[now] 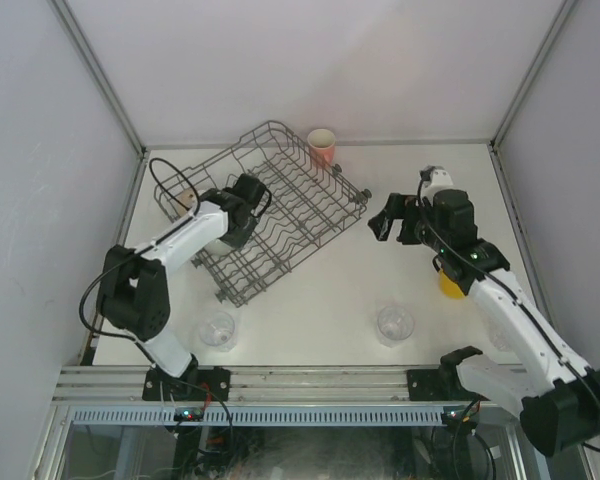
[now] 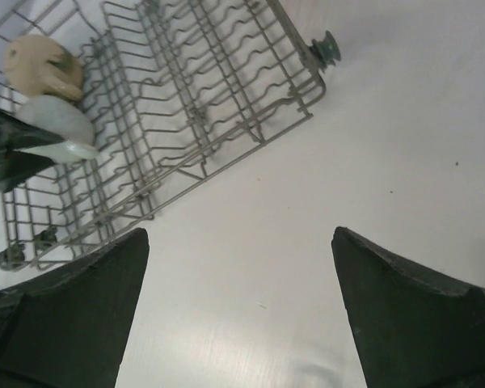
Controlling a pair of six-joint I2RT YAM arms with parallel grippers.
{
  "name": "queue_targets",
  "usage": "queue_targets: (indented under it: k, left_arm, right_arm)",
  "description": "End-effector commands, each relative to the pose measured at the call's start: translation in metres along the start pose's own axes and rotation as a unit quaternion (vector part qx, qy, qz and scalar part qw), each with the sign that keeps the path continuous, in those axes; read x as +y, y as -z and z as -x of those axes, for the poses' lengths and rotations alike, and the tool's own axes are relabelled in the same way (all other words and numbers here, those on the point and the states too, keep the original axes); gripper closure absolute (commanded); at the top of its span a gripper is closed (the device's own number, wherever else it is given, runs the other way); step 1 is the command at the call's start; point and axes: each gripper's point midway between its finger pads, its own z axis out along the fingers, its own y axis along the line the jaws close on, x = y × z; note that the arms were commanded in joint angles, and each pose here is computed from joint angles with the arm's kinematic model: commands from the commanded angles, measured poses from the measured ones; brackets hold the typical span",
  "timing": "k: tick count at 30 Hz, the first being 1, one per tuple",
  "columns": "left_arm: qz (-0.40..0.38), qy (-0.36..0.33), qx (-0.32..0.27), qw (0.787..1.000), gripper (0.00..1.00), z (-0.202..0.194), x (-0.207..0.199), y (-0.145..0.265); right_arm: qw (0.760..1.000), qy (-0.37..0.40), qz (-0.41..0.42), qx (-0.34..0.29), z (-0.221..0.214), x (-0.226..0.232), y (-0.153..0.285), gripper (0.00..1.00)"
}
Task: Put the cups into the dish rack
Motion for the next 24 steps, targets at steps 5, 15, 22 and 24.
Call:
queue_targets:
  k: [5,15,22,24]
  left_arm:
    - [-0.093,-0.039,-0.027,0.995,0.57,0.038,-0.004,0.07]
    - [-0.214,-0.142,-0.039,0.966,0.53,0.06,0.018,0.132]
    - [-0.293,-0.178,-0.088,0.935,0.49,0.082,0.028,0.169]
    - [-0.299,-0.19,-0.096,0.93,0.48,0.088,0.028,0.178]
  right_arm:
    - [0.992,0.046,-0.096,0.063,0.027,-0.021,-0.043,0.06]
    - [0.983,0.122,-0.08,0.108,0.044,-0.021,-0.122,0.07]
    - [0.993,0.026,-0.088,0.072,0.085,-0.021,-0.177,0.09]
    - [0.988,-0.054,-0.121,0.078,0.094,-0.028,-0.193,0.11]
